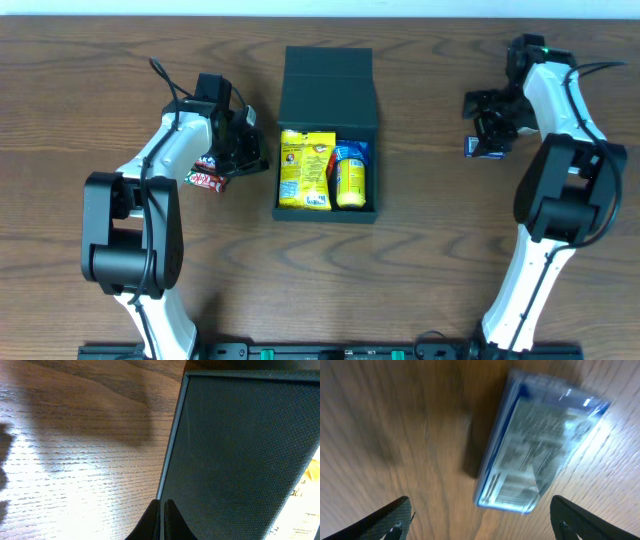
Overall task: Pack container
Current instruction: 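Grasp the blue eclipse mints tin with the right gripper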
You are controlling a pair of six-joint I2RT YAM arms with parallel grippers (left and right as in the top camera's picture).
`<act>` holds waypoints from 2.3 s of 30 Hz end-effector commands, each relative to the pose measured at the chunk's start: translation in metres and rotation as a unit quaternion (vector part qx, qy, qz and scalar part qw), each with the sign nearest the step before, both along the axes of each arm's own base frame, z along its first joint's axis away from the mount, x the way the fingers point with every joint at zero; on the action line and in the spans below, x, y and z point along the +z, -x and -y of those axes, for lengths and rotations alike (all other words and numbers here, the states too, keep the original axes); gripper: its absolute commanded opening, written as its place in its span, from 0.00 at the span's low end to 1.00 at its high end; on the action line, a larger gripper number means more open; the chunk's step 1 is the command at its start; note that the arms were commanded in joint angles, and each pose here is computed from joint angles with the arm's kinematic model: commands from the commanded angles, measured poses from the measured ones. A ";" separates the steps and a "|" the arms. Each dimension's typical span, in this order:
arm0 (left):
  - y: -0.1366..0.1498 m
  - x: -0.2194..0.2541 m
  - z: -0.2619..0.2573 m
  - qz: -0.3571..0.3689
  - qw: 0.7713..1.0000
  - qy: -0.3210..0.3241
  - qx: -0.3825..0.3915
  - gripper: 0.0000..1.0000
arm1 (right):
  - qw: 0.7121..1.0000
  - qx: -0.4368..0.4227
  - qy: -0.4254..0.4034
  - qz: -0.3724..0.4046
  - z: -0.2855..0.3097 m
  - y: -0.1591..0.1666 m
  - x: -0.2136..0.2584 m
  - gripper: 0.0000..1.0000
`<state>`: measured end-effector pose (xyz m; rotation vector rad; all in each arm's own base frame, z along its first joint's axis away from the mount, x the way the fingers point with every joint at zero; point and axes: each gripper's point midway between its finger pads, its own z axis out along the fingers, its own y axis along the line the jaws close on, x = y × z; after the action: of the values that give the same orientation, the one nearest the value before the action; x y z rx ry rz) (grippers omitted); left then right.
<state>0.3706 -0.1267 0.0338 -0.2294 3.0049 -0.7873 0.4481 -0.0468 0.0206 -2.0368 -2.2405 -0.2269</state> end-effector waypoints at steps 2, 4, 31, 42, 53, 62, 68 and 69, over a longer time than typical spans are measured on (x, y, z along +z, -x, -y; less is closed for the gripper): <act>0.001 -0.003 -0.002 -0.004 1.000 -0.005 0.003 0.06 | 0.999 -0.010 0.028 -0.011 0.017 0.004 -0.005 0.86; 0.001 -0.003 -0.002 -0.004 1.000 -0.005 0.003 0.06 | 0.999 -0.009 0.038 -0.015 0.021 0.006 -0.005 0.85; 0.001 -0.003 -0.002 -0.005 1.000 -0.005 0.005 0.06 | 0.995 0.032 0.082 -0.039 0.039 0.017 -0.012 0.83; -0.004 -0.003 -0.002 0.003 1.000 -0.003 0.012 0.05 | 0.993 0.057 0.098 -0.020 0.043 0.008 -0.013 0.85; -0.004 -0.003 -0.002 0.003 1.000 -0.003 0.012 0.06 | 0.991 0.070 0.110 -0.004 0.034 -0.002 -0.013 0.85; -0.004 -0.003 -0.002 0.003 1.000 -0.003 0.012 0.06 | 0.991 0.077 0.107 -0.014 0.028 0.003 -0.016 0.80; -0.004 -0.003 -0.002 0.003 1.000 -0.003 0.012 0.06 | 0.991 0.081 0.101 -0.027 0.023 0.011 -0.024 0.77; -0.004 -0.003 -0.002 0.003 1.000 -0.003 0.012 0.06 | 0.991 0.082 0.101 -0.027 0.023 0.011 -0.024 0.77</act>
<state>0.3761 -0.1274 0.0346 -0.2522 2.9836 -0.7909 0.4411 -0.0723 0.0027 -1.9290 -2.4666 0.0378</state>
